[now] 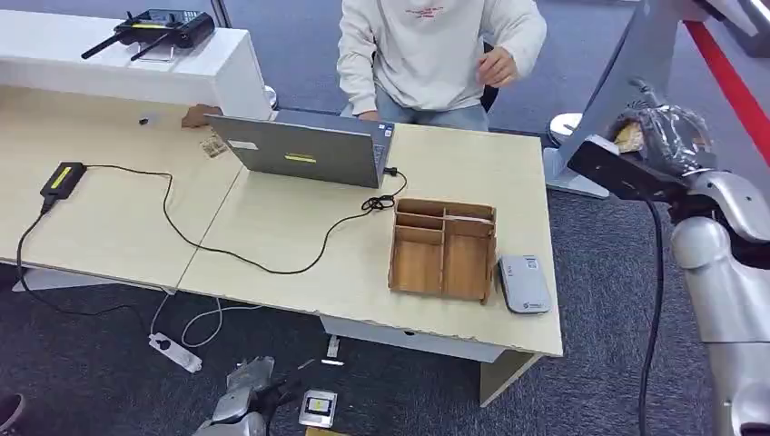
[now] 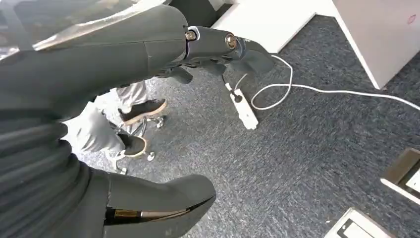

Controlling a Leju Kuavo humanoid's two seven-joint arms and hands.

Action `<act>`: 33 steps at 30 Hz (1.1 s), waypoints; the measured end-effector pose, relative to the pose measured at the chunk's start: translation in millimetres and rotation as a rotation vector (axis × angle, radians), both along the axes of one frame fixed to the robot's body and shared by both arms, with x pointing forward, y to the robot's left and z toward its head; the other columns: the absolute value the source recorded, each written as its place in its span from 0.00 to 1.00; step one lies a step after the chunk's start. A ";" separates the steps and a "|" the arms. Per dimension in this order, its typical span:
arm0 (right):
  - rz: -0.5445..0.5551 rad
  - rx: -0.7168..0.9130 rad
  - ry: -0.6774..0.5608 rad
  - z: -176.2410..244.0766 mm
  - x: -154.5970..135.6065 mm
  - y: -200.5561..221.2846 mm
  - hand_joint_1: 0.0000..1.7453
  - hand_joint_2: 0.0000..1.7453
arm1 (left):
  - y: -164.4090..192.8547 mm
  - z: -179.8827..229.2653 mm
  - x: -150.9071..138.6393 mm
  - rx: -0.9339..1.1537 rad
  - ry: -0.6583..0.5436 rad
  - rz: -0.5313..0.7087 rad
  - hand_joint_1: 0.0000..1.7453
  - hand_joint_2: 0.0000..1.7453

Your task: Pass the card to the sensor for recognition and then transmit it.

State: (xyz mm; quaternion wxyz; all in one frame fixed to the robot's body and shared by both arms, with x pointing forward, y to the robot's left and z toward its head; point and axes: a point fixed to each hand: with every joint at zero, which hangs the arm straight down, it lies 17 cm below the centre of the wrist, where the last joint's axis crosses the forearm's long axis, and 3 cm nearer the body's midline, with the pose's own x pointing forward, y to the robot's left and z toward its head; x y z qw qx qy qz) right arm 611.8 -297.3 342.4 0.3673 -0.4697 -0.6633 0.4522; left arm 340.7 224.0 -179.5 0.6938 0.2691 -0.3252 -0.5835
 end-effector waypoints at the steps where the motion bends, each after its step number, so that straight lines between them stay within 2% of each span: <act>1: 0.013 -0.004 -0.013 4.7 -0.6 2.8 1.00 1.00 | -1.0 0.1 0.1 -0.003 -0.001 -0.003 0.00 1.00; 7: 0.108 -0.009 -0.151 75.7 9.2 44.4 1.00 1.00 | -13.6 0.1 -1.1 -0.075 0.009 -0.027 0.00 1.00; 11: 0.172 -0.016 -0.169 91.5 20.6 94.3 1.00 1.00 | -6.3 -1.3 -1.3 -0.112 0.020 -0.025 0.00 1.00; 14: 0.208 -0.064 -0.133 90.3 28.0 131.4 1.00 1.00 | 2.1 -5.0 -4.3 -0.101 0.048 -0.027 0.00 1.00; 19: 0.236 -0.127 -0.092 84.1 31.6 168.9 1.00 1.00 | 6.2 -3.4 0.8 -0.092 0.063 -0.033 0.00 1.00; 27: 0.253 -0.149 -0.051 75.8 34.0 192.1 1.00 1.00 | 10.8 -1.0 5.7 -0.085 0.056 -0.030 0.00 1.00; 33: 0.205 -0.204 0.014 60.9 41.2 194.9 1.00 1.00 | 13.3 -2.9 3.7 -0.088 0.072 -0.014 0.00 1.00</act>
